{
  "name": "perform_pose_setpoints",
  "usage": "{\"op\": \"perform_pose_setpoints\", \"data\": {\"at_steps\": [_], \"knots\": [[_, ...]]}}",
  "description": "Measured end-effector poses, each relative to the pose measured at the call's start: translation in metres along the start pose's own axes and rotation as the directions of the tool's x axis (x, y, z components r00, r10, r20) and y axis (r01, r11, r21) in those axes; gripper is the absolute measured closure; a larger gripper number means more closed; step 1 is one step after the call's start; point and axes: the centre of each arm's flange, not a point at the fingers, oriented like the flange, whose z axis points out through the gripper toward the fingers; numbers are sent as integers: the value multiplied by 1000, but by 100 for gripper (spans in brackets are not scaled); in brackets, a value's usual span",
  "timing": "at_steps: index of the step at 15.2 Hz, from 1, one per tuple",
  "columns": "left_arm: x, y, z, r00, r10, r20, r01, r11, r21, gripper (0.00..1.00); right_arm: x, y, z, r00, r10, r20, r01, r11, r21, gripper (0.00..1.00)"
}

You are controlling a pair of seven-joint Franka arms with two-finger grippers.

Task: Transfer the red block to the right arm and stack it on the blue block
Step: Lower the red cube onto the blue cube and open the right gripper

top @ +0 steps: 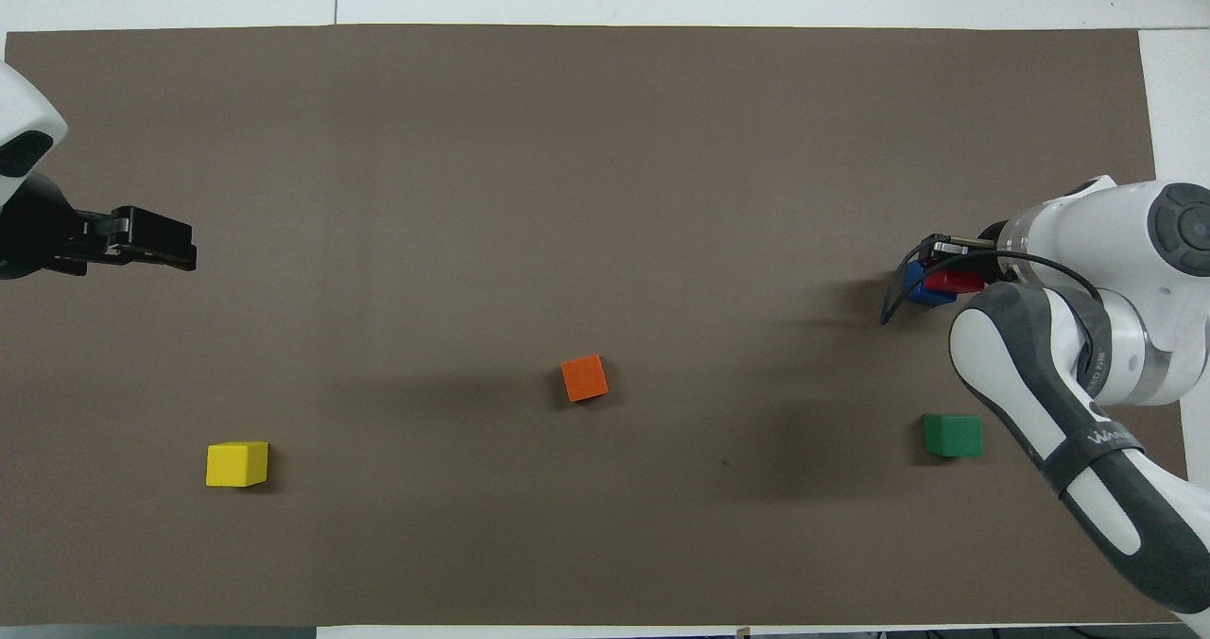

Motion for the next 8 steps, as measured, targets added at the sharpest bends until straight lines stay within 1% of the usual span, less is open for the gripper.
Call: {"op": "perform_pose_setpoints", "data": {"at_steps": [3, 8], "knots": [[0, 1, 1, 1000, 2, 3, -2, 1000, 0, 0, -1, 0, 4, 1000, 14, 4, -14, 1000, -1, 44], [0, 2, 2, 1000, 3, 4, -3, 1000, 0, 0, 1, 0, 9, 1000, 24, -6, -24, 1000, -1, 44]]}}
